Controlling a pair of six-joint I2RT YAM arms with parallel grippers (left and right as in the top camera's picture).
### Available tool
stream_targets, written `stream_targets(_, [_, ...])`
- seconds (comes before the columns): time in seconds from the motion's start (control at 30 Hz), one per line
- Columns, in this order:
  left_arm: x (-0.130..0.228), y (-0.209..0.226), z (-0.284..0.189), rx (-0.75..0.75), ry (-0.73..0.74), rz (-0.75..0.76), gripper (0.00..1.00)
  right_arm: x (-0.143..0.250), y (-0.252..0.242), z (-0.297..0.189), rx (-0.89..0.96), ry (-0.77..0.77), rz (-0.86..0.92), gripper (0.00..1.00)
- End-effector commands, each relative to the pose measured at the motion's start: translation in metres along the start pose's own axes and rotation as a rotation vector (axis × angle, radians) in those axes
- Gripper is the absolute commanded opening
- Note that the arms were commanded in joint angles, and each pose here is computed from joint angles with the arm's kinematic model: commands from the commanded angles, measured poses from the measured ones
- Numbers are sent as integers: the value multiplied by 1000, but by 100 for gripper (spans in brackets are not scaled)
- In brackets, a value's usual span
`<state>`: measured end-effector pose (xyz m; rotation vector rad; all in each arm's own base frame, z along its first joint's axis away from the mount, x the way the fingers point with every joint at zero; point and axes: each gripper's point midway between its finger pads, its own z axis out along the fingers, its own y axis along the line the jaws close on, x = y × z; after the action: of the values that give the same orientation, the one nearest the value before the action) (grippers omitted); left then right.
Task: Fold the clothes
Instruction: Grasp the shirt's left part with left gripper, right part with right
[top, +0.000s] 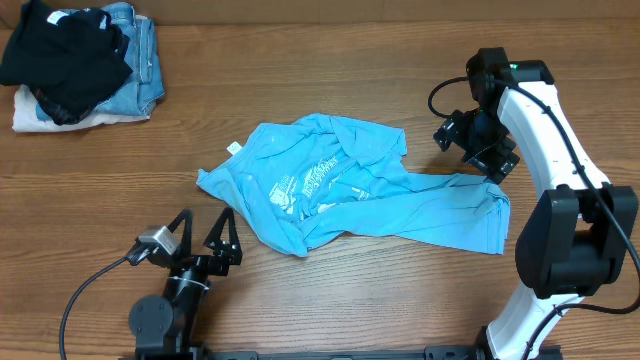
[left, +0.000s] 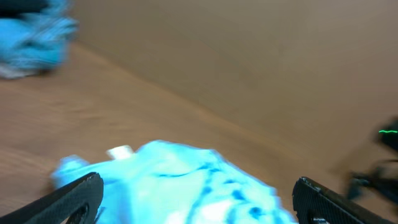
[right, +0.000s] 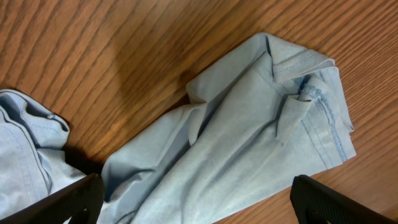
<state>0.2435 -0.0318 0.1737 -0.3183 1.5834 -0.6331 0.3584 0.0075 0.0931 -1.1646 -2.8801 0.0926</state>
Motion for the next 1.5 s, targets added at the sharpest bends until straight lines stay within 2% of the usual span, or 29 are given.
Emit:
stream_targets(0.0, [3,-45,-6,237,57,-10,100,-3,-3,1,20,-20,19,100])
stream_targets(0.13, [-17,-64,-13,274,30,54,100,-6,0,1,5,-35,19,100])
stream_targets(0.27, [-42,-81,-20,247,39,149,100,-7,1,1,2,-38,20,100])
stream_targets(0.37, [-51,-87,-18,195,130,175,100,-9,3,1,-6,-45,20,100])
stream_targets(0.5, [-46,-99,-3,184,390,202,100,-11,6,4,-18,-56,21,100])
stream_targets(0.67, [-25,-96,11,62,768,267,100,-10,5,11,-15,-53,21,100])
stream_targets(0.8, [-16,-92,23,-105,966,403,100,-8,3,22,-9,-48,20,100])
stream_targets(1.0, [8,-98,42,-244,1054,615,100,-5,0,40,-5,-43,23,100])
stream_targets(1.17, [45,-95,46,-300,1160,615,100,-16,-14,43,-9,-27,78,100])
stream_targets(1.3, [77,-96,46,-277,1271,576,100,-29,-33,45,-40,18,159,100])
stream_targets(1.47, [123,-111,39,-117,1469,474,100,-43,-66,47,-27,50,232,100])
